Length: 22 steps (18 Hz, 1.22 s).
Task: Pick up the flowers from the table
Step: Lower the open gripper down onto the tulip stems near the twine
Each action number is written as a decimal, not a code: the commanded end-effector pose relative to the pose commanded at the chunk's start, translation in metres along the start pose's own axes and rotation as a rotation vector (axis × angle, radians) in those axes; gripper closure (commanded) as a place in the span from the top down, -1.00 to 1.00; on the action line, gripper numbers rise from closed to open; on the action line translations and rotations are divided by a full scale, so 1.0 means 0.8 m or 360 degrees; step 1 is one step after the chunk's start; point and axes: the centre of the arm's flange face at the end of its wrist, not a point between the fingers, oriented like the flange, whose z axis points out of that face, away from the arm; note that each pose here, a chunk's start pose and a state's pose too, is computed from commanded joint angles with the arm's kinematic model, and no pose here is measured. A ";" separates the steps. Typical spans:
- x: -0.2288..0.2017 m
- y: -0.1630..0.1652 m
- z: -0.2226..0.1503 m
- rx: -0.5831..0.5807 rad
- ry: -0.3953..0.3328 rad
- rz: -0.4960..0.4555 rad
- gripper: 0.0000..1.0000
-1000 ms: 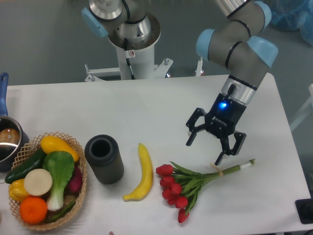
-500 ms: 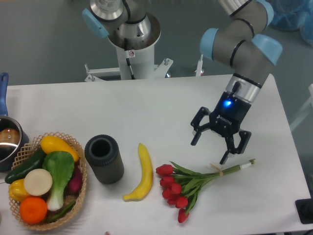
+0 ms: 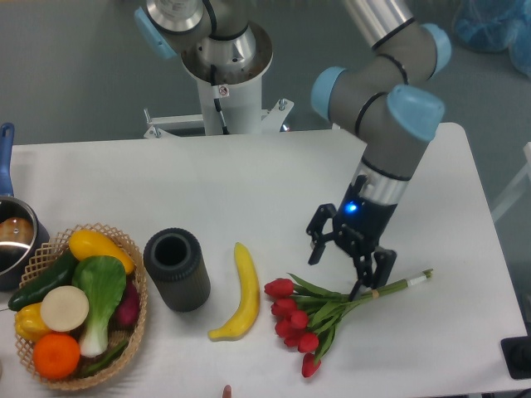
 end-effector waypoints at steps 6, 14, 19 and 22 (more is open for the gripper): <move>0.004 0.017 -0.003 -0.0201 0.0005 -0.0004 1.00; 0.001 0.039 0.014 -0.0308 0.0158 -0.0086 1.00; 0.007 0.064 0.018 -0.0316 0.0255 -0.0172 1.00; 0.005 0.074 0.031 -0.0327 0.0283 -0.0177 1.00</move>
